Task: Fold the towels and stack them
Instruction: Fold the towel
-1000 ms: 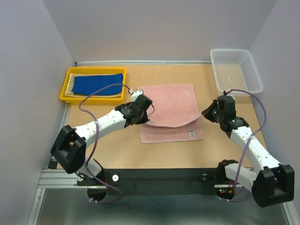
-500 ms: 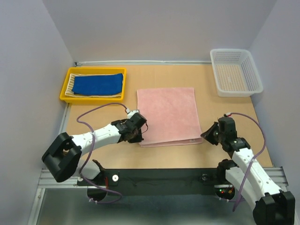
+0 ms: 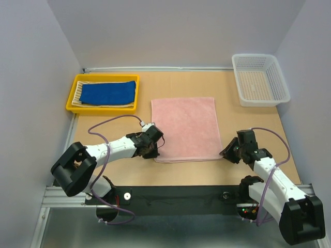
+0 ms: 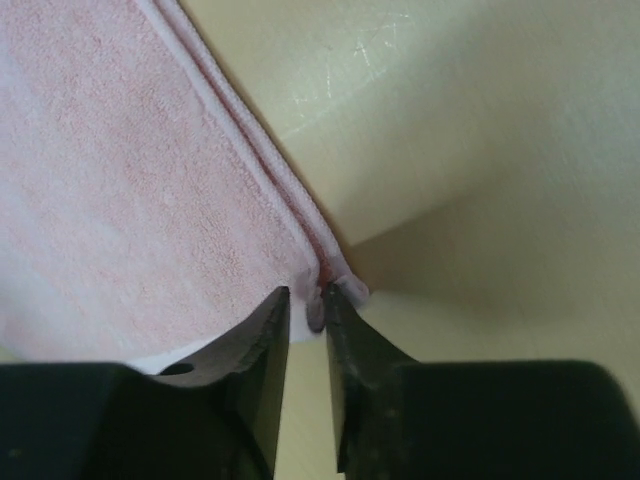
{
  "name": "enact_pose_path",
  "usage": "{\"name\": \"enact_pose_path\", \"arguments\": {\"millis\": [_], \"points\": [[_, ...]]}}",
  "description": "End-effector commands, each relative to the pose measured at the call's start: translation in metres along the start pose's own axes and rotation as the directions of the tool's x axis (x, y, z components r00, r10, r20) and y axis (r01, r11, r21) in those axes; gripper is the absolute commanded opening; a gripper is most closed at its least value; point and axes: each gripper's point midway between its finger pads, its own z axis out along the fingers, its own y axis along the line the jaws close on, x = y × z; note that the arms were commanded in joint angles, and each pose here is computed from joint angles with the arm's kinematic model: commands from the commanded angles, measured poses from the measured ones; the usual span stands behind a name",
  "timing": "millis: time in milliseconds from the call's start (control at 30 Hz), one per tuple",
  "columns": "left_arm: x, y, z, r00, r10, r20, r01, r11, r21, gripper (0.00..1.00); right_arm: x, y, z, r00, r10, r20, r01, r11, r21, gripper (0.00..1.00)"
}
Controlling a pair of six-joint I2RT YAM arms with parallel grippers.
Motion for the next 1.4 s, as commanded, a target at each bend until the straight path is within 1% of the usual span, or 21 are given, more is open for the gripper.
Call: {"name": "enact_pose_path", "arguments": {"millis": [0,100,133,200,233,300,400,433,500,533,567,600,767,833,933,1067,1167,1200,1300,1367], "points": [[0.003,0.016,-0.002,1.000,0.012,0.008,-0.012,0.998,-0.061,0.00,-0.011,0.014,-0.008,0.999,0.012,0.036,-0.010,0.999,-0.053,0.36],[0.003,0.014,-0.006,1.000,0.012,0.012,-0.012,0.999,-0.047,0.01,-0.029,0.024,-0.024,0.993,-0.005,0.116,0.014,0.997,-0.076,0.38],[0.003,0.012,-0.009,1.000,0.010,0.017,-0.009,0.999,-0.037,0.03,-0.034,0.028,-0.028,0.990,-0.004,0.138,0.016,0.996,-0.089,0.39],[0.008,0.014,-0.012,1.000,0.016,0.007,-0.016,0.999,-0.033,0.06,-0.047,0.042,-0.042,0.982,-0.032,0.186,0.058,0.989,-0.133,0.48],[0.009,0.014,-0.015,1.000,0.014,0.010,-0.014,1.000,-0.025,0.12,-0.050,0.045,-0.045,0.980,-0.046,0.194,0.074,0.988,-0.137,0.50],[0.011,0.017,-0.023,1.000,0.006,0.016,-0.006,1.000,-0.017,0.17,-0.057,0.052,-0.052,0.974,-0.092,0.208,0.122,0.983,-0.137,0.52],[0.011,0.018,-0.035,0.999,-0.019,0.030,0.019,1.000,0.000,0.25,-0.063,0.056,-0.055,0.962,-0.157,0.221,0.188,0.974,-0.124,0.52],[0.008,0.013,-0.043,0.998,-0.026,0.051,0.024,0.999,0.032,0.38,-0.067,0.060,-0.057,0.957,-0.179,0.230,0.211,0.969,-0.126,0.52],[0.003,0.010,-0.053,0.997,-0.037,0.069,0.033,0.998,0.055,0.51,-0.064,0.063,-0.053,0.949,-0.242,0.201,0.271,0.954,-0.128,0.52],[-0.004,0.003,-0.061,0.995,-0.046,0.090,0.038,0.996,0.086,0.60,-0.057,0.068,-0.047,0.954,-0.266,0.141,0.286,0.947,-0.147,0.52],[-0.007,0.000,-0.065,0.994,-0.048,0.097,0.039,0.994,0.099,0.64,-0.053,0.067,-0.043,0.950,-0.292,0.113,0.307,0.940,-0.151,0.52],[-0.013,-0.007,-0.072,0.993,-0.048,0.112,0.034,0.992,0.123,0.67,-0.046,0.069,-0.037,0.950,-0.306,0.066,0.313,0.935,-0.164,0.52],[-0.026,-0.030,-0.080,0.992,-0.041,0.121,0.019,0.984,0.177,0.67,-0.044,0.069,-0.024,0.938,-0.344,0.033,0.344,0.925,-0.159,0.48],[-0.027,-0.039,-0.076,0.993,-0.028,0.113,0.006,0.983,0.184,0.65,-0.038,0.064,-0.016,0.937,-0.349,-0.005,0.345,0.927,-0.144,0.47],[-0.015,-0.047,-0.065,0.997,0.015,0.079,-0.028,0.986,0.166,0.65,-0.036,0.056,-0.012,0.938,-0.347,-0.021,0.342,0.933,-0.114,0.46],[0.002,-0.052,-0.053,0.998,0.041,0.044,-0.047,0.986,0.160,0.65,-0.034,0.039,-0.008,0.942,-0.335,-0.033,0.333,0.942,-0.042,0.45],[0.000,-0.054,-0.046,0.998,0.042,0.051,-0.049,0.988,0.146,0.65,-0.037,0.036,-0.004,0.940,-0.340,-0.032,0.339,0.941,-0.016,0.45],[-0.005,-0.057,-0.045,0.996,0.040,0.076,-0.051,0.988,0.145,0.65,-0.038,0.036,-0.003,0.939,-0.344,-0.031,0.344,0.939,-0.015,0.45],[-0.015,-0.064,-0.038,0.993,0.049,0.104,-0.062,0.990,0.130,0.65,-0.042,0.040,-0.003,0.933,-0.359,-0.025,0.358,0.933,-0.020,0.41],[-0.021,-0.066,-0.026,0.991,0.062,0.116,-0.073,0.992,0.098,0.64,-0.038,0.038,0.000,0.931,-0.363,-0.049,0.362,0.932,-0.021,0.39]]}}
